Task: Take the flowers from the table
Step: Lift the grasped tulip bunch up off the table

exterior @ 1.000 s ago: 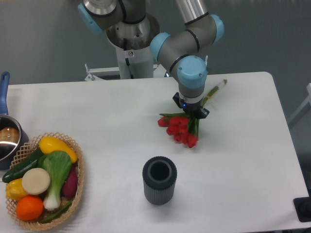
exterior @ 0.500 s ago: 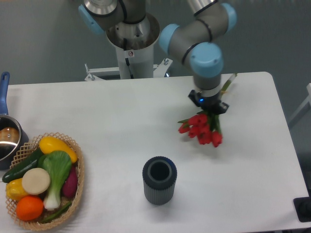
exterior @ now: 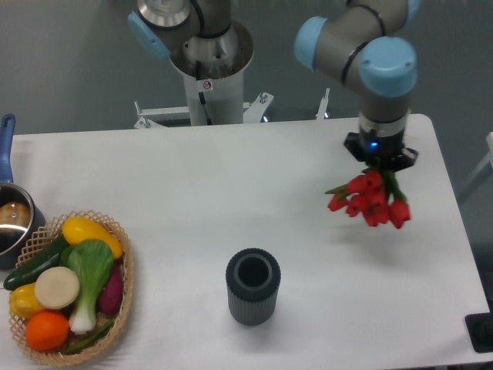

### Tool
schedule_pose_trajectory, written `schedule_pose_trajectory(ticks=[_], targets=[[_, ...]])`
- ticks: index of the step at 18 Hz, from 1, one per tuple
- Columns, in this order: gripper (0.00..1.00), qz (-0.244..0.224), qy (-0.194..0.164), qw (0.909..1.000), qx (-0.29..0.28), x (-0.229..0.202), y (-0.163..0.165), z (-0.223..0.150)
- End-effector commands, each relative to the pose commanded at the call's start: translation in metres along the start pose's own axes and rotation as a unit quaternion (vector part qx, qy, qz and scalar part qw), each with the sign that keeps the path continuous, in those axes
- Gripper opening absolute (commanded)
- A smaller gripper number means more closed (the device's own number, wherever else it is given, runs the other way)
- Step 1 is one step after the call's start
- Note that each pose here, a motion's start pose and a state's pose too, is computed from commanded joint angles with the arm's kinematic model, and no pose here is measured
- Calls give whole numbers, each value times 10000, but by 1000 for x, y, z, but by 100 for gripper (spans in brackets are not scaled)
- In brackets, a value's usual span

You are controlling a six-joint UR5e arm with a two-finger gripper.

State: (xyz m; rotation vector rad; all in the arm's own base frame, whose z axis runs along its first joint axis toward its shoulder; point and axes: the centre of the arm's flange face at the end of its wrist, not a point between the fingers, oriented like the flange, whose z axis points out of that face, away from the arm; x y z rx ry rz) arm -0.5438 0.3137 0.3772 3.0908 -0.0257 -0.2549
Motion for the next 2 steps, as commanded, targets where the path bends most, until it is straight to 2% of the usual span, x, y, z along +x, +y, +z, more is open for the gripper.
schedule_pose_trajectory(ticks=[2], targets=[[0, 73, 41, 10000, -24, -9, 8, -1]])
